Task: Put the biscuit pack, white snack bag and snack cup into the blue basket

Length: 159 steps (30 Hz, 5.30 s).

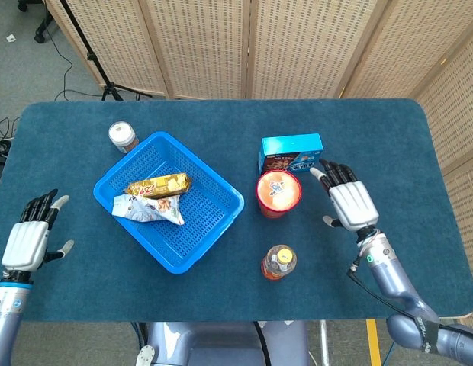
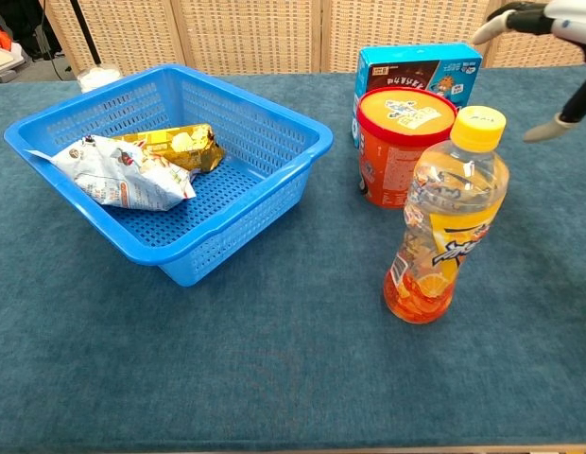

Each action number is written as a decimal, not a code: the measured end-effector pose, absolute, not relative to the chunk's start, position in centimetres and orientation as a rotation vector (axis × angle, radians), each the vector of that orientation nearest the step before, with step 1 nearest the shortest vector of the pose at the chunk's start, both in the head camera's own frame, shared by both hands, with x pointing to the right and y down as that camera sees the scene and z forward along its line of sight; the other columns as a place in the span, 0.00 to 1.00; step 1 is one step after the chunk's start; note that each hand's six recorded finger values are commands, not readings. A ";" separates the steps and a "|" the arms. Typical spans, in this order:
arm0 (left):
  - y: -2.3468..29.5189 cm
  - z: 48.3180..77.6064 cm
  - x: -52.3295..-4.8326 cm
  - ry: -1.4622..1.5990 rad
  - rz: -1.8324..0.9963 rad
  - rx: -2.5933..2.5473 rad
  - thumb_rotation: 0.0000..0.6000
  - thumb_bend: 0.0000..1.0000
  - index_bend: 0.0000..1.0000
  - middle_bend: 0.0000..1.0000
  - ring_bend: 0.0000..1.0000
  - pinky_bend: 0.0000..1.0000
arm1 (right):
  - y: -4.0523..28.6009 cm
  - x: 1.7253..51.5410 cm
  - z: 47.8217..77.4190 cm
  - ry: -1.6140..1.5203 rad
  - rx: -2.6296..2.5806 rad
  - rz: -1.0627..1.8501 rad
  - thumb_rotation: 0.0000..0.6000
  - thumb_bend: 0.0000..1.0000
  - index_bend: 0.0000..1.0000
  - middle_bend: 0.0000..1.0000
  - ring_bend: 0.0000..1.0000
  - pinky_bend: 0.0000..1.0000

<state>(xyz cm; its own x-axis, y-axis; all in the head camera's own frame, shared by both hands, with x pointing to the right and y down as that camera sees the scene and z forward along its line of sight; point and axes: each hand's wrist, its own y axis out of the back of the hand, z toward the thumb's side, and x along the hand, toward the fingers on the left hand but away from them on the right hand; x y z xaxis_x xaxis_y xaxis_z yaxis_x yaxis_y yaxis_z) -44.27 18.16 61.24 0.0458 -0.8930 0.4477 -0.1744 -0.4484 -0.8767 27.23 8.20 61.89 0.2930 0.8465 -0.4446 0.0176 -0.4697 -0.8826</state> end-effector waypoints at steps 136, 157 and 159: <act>18.6 64.9 -44.3 1.017 -1.545 -1.846 1.00 0.27 0.04 0.00 0.00 0.07 | 2.5 16.4 59.8 -0.518 -1.695 1.300 1.00 0.21 0.68 0.37 0.34 0.44; 18.7 64.5 -44.1 1.020 -1.524 -1.903 1.00 0.27 0.04 0.00 0.00 0.07 | 1.7 9.5 54.4 -0.513 -1.644 1.212 1.00 0.21 0.68 0.37 0.35 0.45; 18.8 64.5 -44.0 1.014 -1.520 -1.909 1.00 0.27 0.04 0.00 0.00 0.07 | 1.9 8.8 54.2 -0.520 -1.658 1.209 1.00 0.21 0.68 0.36 0.35 0.45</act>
<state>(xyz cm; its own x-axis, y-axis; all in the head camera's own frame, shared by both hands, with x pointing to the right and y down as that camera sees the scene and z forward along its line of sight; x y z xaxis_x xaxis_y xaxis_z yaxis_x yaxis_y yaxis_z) -43.95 18.80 64.51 0.1020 -0.7961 0.5965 -0.2455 -0.6012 -0.7604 8.82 1.94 54.18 0.4123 0.7806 -0.4698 -0.1956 -0.4278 -0.8824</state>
